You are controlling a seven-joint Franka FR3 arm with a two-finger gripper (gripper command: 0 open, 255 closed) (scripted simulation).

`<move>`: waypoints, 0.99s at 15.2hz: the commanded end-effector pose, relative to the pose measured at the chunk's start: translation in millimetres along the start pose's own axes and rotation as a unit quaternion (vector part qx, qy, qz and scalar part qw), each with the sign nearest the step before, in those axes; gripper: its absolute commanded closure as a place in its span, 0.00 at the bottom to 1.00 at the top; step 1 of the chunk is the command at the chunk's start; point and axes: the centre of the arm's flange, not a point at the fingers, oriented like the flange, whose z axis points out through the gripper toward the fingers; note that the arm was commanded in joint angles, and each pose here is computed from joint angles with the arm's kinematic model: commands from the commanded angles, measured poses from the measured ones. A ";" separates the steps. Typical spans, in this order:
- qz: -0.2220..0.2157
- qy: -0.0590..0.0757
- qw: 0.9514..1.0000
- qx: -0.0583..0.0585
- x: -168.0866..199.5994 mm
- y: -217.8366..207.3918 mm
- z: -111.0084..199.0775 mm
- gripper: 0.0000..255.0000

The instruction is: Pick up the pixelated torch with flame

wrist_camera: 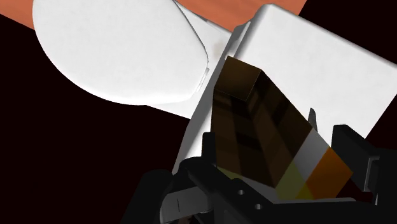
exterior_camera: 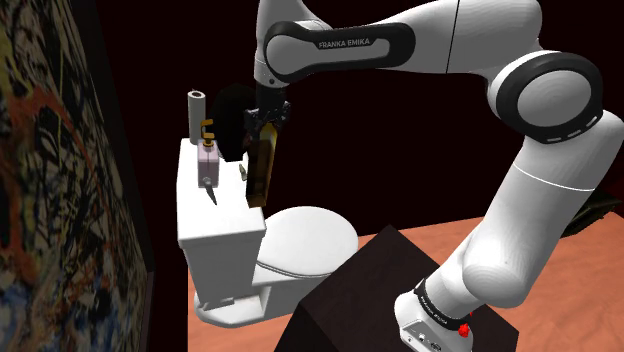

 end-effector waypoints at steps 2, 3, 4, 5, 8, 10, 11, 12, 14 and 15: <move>0.000 -0.001 1.000 0.000 0.0 0.6 1.4 1.00; 0.000 -0.001 1.000 0.000 0.0 0.6 1.4 1.00; 0.000 -0.001 1.000 0.000 0.1 0.4 1.7 1.00; 0.000 -0.001 1.000 0.000 0.2 0.6 1.6 1.00; 0.000 -0.001 1.000 0.000 -0.8 1.8 -9.1 1.00; 0.000 -0.001 1.000 0.000 -1.0 2.4 -19.6 1.00; 0.000 -0.001 1.000 0.000 -1.2 2.7 -24.9 1.00; 0.000 -0.001 1.000 0.000 -1.3 3.0 -30.1 1.00; 0.000 -0.001 1.000 0.000 -1.7 3.6 -40.7 1.00; 0.000 -0.001 1.000 0.000 -1.8 3.9 -45.9 1.00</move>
